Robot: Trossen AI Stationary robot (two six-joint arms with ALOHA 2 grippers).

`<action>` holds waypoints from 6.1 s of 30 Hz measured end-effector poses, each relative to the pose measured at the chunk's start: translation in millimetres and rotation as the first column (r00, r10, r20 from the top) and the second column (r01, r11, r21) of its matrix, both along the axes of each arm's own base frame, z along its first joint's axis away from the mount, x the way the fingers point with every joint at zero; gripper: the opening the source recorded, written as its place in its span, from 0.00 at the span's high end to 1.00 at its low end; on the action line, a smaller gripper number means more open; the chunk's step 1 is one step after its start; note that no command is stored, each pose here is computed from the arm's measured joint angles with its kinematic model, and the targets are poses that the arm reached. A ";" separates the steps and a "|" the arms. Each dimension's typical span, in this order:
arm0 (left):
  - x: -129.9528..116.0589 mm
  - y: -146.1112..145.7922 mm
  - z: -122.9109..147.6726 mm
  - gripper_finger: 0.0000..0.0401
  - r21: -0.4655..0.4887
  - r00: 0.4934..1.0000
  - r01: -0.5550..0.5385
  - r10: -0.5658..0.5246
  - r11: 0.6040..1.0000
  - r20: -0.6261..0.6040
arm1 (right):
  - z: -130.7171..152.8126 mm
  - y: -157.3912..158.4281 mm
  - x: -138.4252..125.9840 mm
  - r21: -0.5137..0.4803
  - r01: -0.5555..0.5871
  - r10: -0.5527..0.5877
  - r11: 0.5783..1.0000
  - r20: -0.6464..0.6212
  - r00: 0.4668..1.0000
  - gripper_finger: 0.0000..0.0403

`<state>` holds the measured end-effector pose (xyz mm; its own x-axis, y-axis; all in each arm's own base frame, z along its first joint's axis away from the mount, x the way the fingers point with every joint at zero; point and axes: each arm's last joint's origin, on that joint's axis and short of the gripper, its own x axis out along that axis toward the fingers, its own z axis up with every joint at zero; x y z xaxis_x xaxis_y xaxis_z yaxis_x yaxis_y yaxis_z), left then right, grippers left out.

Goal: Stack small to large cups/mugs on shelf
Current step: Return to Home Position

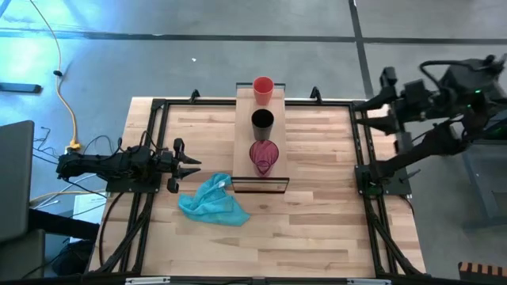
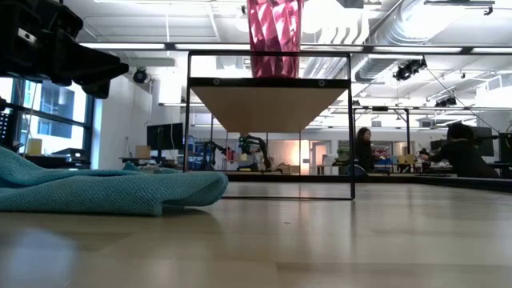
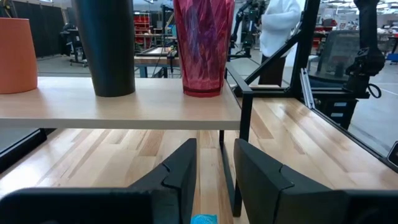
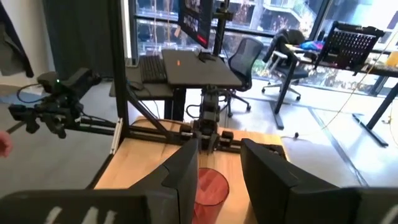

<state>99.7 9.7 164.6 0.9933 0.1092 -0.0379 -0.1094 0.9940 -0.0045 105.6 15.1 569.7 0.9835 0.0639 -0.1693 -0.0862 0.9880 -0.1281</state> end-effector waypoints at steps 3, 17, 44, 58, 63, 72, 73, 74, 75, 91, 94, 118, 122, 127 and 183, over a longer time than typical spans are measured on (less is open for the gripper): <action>0.0 0.0 0.0 0.76 0.000 1.000 0.000 0.000 1.000 0.000 | -0.8 -2.8 -16.0 -0.002 0.000 0.000 1.000 -0.003 1.000 0.72; 0.0 0.0 0.0 0.76 0.000 1.000 0.000 0.000 1.000 0.000 | -2.6 -16.9 -94.8 -0.018 0.016 -0.014 1.000 0.093 0.996 0.72; 0.0 0.0 0.0 0.76 0.000 1.000 0.000 0.000 1.000 0.000 | -134.8 -23.4 -129.0 -0.112 0.162 -0.034 0.980 0.714 0.699 0.72; 0.0 0.0 0.0 0.76 0.000 1.000 0.000 0.000 1.000 0.000 | -186.7 -31.4 -145.8 0.052 0.277 -0.224 0.959 0.737 0.637 0.72; 0.0 0.0 -0.1 0.76 0.000 1.000 0.000 0.000 1.000 0.000 | -181.5 -36.8 -154.1 0.084 0.433 -0.351 0.898 0.731 0.586 0.72; 0.0 0.0 -0.1 0.76 0.000 1.000 0.000 0.000 1.000 0.000 | -167.3 -43.0 -181.2 0.070 0.514 -0.392 0.855 0.736 0.552 0.77; 0.0 0.0 -0.1 0.76 0.000 1.000 0.000 0.000 1.000 0.000 | -167.0 -43.7 -183.4 0.069 0.522 -0.401 0.850 0.726 0.558 0.78; 0.0 0.0 -0.1 0.76 0.000 1.000 0.000 0.000 1.000 0.000 | -167.1 -44.4 -185.2 0.068 0.529 -0.412 0.846 0.713 0.567 0.78; 0.0 0.0 -0.1 0.76 0.000 1.000 0.000 0.000 1.000 0.000 | -167.9 -44.9 -186.2 0.064 0.535 -0.421 0.842 0.697 0.580 0.78; 0.0 0.0 -0.1 0.76 0.000 1.000 0.000 0.000 1.000 0.000 | -220.4 -24.2 -103.0 -0.016 0.278 -0.187 0.961 0.703 0.687 0.79; 0.0 0.0 -0.1 0.76 0.000 1.000 0.000 0.000 1.000 0.000 | -238.2 -20.3 -85.3 0.016 0.290 -0.198 0.957 0.766 0.611 0.79; 0.0 0.0 -0.1 0.76 0.000 1.000 0.000 0.000 1.000 0.000 | -305.9 -5.3 -52.4 0.107 -0.150 -0.019 0.983 0.871 0.491 0.79; 0.0 0.0 -0.1 0.76 0.000 1.000 0.000 0.000 1.000 0.000 | -317.1 -4.5 -49.1 0.126 -0.176 -0.024 0.976 0.872 0.489 0.79; 0.0 0.0 -0.1 0.76 0.000 1.000 0.000 0.000 1.000 0.000 | -326.6 -4.3 -47.7 0.135 -0.188 -0.031 0.973 0.880 0.474 0.79; 0.0 0.0 -0.1 0.76 0.000 1.000 0.000 0.000 1.000 0.000 | -381.4 -15.4 -11.0 0.459 -0.117 -0.058 0.881 0.349 0.935 0.79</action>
